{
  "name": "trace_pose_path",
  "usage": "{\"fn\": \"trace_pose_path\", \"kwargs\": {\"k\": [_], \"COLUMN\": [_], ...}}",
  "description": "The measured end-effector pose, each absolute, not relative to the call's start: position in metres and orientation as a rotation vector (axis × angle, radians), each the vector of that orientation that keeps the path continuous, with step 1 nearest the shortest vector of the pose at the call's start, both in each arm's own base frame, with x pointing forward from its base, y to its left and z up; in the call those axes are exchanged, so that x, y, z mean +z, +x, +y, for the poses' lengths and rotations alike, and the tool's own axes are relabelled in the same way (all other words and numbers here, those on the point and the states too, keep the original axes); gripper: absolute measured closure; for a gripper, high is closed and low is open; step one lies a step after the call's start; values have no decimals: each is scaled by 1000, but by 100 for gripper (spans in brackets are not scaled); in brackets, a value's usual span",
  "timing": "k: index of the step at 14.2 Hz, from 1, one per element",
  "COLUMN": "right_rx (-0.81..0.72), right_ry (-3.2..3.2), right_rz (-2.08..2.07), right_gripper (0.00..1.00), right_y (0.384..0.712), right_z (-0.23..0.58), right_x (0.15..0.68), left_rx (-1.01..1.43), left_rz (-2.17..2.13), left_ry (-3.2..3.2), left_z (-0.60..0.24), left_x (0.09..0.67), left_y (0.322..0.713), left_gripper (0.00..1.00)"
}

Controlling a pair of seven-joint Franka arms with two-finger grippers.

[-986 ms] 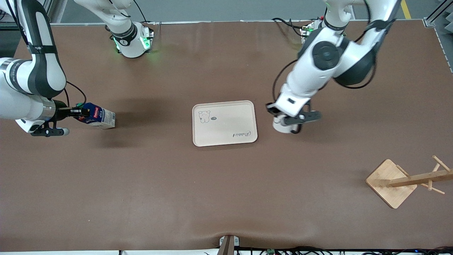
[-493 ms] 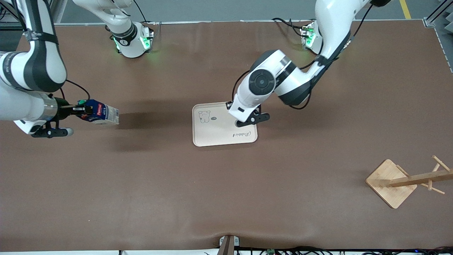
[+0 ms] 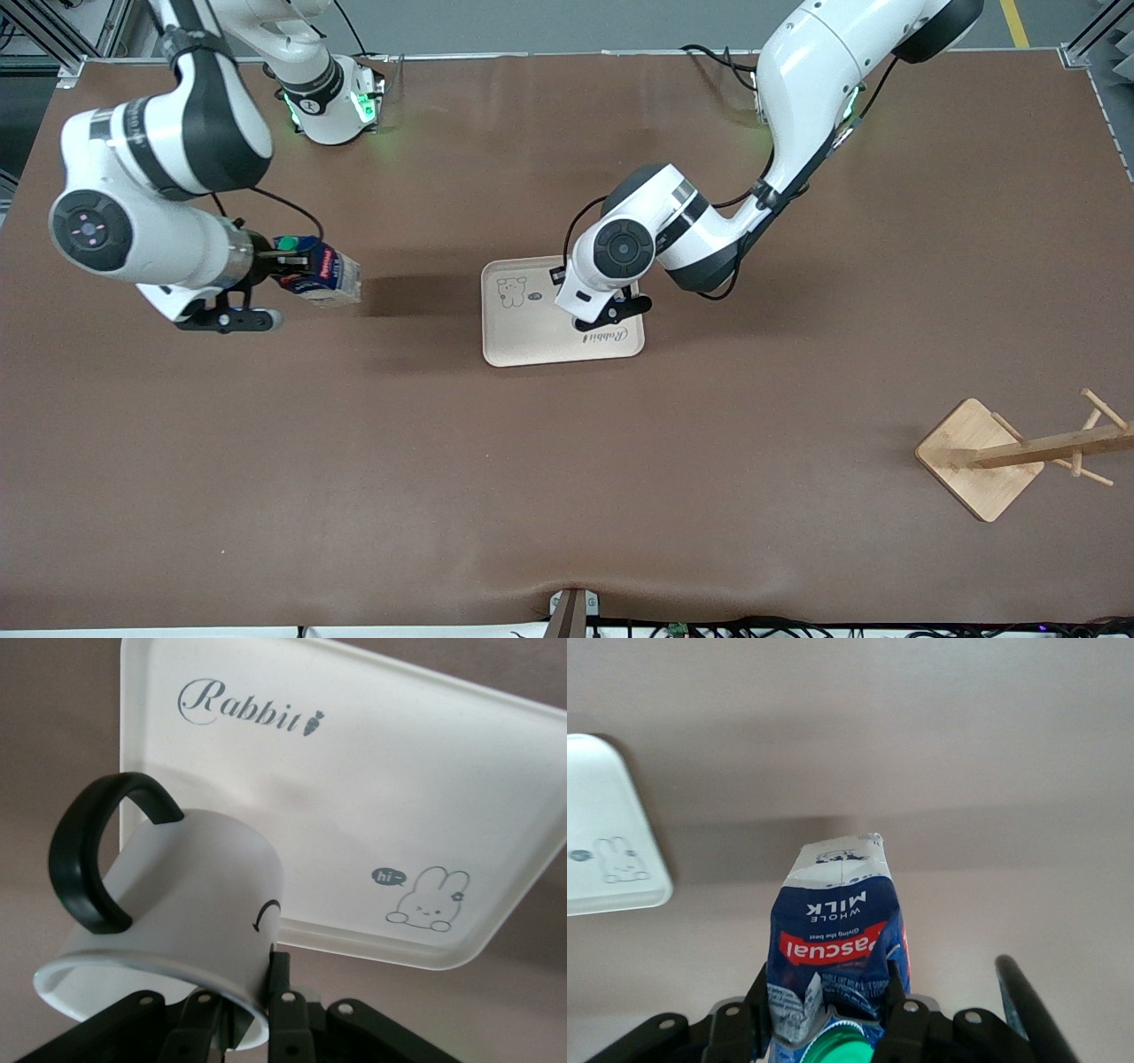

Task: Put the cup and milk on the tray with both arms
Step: 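Carry the mug to the tray while the right gripper lifts the carton, then release the mug on the tray while the right gripper lowers the carton onto it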

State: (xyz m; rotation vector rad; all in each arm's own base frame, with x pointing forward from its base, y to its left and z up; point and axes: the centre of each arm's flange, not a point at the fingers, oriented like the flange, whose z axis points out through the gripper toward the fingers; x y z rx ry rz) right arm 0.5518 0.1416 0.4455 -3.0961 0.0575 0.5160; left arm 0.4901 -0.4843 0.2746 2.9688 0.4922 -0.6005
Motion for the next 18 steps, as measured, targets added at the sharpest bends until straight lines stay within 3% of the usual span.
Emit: {"fn": "trace_pose_path", "kwargs": {"k": [6, 7, 11, 15, 16, 18], "right_rx": [480, 473, 447, 399, 387, 367], "right_ry": [-3032, -3025, -2992, -2948, -2936, -2922], "right_rz": [247, 293, 398, 445, 441, 422], "right_gripper": [50, 50, 50, 50, 50, 51], "right_y": [542, 541, 535, 530, 528, 527], "right_z": [244, 263, 318, 370, 383, 399], "right_x": [469, 470, 454, 421, 412, 396], "left_rx": [-709, -707, -650, -425, -352, -185], "left_rz": [527, 539, 582, 631, 655, 700], "left_ry": [2981, 2981, 2957, 2912, 2913, 2955], "left_z": [-477, -474, -463, -436, -417, -373], "left_x": [225, 223, 238, 330, 359, 411], "left_y": [489, 493, 516, 560, 572, 592], "left_gripper": [91, 87, 49, 8, 1, 0]}}
